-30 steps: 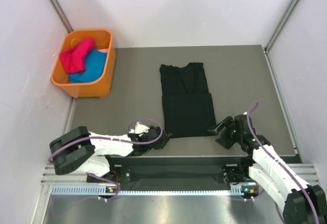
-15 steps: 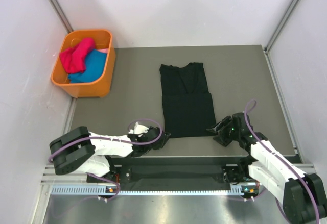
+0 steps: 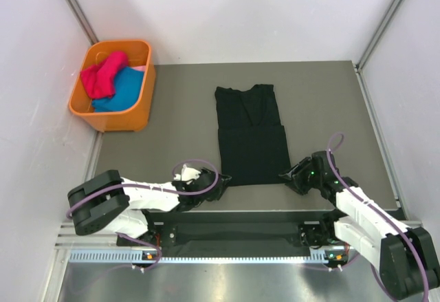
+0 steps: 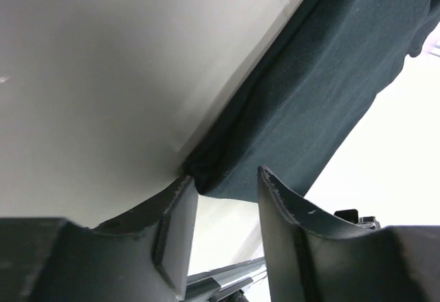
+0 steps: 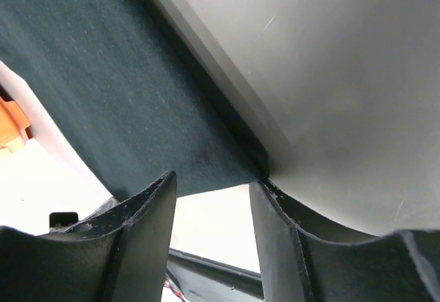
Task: Fold and stack the t-shirts
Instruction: Fold the tshirt
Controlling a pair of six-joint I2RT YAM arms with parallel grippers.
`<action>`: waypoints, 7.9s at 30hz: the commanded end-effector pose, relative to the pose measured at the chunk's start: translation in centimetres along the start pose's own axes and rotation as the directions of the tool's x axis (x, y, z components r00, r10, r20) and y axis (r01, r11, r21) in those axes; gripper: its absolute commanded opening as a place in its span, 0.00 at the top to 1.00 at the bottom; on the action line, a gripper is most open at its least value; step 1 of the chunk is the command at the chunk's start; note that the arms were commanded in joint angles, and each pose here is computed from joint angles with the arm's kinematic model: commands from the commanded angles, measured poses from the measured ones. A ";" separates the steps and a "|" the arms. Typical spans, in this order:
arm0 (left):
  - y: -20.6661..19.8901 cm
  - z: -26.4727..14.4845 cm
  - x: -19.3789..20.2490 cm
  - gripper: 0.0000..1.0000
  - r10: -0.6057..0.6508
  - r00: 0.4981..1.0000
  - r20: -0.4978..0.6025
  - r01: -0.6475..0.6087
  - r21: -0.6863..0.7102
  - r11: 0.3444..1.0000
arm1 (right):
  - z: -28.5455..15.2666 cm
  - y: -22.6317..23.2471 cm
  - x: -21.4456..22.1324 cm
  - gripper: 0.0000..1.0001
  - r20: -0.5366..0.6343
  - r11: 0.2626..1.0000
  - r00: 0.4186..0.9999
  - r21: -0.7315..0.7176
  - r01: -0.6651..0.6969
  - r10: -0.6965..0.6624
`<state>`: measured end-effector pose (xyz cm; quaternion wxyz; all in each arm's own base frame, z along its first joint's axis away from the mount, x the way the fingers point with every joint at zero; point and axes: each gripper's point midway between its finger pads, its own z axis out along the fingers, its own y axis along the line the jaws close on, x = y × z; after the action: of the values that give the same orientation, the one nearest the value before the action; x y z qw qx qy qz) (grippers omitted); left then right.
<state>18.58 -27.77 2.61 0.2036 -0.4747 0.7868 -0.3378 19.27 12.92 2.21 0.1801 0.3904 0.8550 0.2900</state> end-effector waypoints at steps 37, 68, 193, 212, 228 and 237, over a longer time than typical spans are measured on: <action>3.3 -2.5 -1.2 1.00 -0.239 0.970 0.035 0.241 -0.214 0.947 | -2.6 -1.0 0.4 1.00 0.010 0.993 0.993 -0.031 0.114 -0.114; -29.5 4.6 -15.2 1.00 0.447 0.886 0.121 -0.463 0.228 0.856 | 1.6 26.3 -15.6 1.00 0.117 0.882 0.893 -0.145 0.447 -0.434; -30.8 13.5 -21.5 0.44 0.715 0.699 0.033 -0.693 0.282 0.664 | 9.8 25.6 -29.1 0.32 0.050 0.854 0.920 -0.355 0.379 -0.388; -27.3 20.7 -24.3 0.36 0.799 0.600 0.035 -0.791 0.174 0.587 | 7.3 17.7 -18.1 0.42 -0.065 0.773 0.785 -0.238 0.588 -0.616; -26.2 24.6 -23.5 0.78 0.675 0.738 -0.018 -0.643 0.285 0.711 | 8.8 18.0 -15.3 0.67 -0.133 0.778 0.787 -0.315 0.543 -0.603; -25.5 25.5 -25.0 1.00 0.664 0.748 -0.018 -0.643 0.231 0.730 | 9.0 15.2 -16.9 1.00 -0.096 0.801 0.799 -0.162 0.577 -0.594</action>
<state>61.06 -23.79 4.01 0.3059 -0.1164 0.8710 -0.3663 42.80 12.10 5.18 0.1852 0.0827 0.9225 0.3285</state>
